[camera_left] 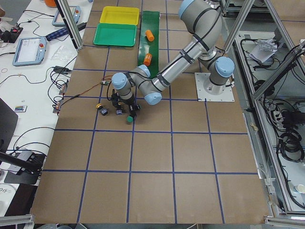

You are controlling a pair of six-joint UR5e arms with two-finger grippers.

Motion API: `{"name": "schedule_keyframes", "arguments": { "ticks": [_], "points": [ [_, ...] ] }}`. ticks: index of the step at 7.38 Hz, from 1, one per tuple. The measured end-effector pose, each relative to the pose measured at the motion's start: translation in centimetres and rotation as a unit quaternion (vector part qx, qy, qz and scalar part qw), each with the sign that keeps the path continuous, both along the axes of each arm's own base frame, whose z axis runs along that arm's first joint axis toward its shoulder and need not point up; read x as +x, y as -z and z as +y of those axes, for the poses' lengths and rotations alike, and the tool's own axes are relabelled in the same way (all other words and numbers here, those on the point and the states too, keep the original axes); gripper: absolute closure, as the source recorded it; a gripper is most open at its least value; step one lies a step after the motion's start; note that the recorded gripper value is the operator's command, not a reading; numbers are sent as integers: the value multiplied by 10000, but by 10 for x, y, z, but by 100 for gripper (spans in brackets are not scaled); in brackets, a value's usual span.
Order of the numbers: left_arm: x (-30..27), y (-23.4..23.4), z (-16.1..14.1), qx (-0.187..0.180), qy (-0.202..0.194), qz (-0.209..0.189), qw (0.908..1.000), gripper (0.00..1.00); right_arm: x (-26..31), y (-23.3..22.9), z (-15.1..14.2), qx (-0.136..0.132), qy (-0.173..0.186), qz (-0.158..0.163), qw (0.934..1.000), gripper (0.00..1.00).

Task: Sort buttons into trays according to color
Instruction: 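Grasp a green-capped push button with the left gripper, then set the green-capped button upright on the belt and release it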

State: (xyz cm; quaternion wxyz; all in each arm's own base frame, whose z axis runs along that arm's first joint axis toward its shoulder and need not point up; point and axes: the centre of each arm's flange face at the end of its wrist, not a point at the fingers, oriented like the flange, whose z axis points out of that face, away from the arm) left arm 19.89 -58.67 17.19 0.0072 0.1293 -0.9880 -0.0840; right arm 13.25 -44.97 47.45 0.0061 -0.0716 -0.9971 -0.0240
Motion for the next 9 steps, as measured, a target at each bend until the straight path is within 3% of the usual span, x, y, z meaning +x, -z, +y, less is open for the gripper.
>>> {"name": "schedule_keyframes", "arguments": {
  "ticks": [5,7,9],
  "points": [
    [-28,-43,3,-164,86,78,9998,100,0,0,0,8,17,0,10000,0],
    [-100,-83,10,-281,526,160,9981,100,0,1,0,19,16,-3,10000,0],
    [-174,-106,19,-336,608,133,9975,100,0,1,0,23,2,-1,10000,0]
  ]
}}
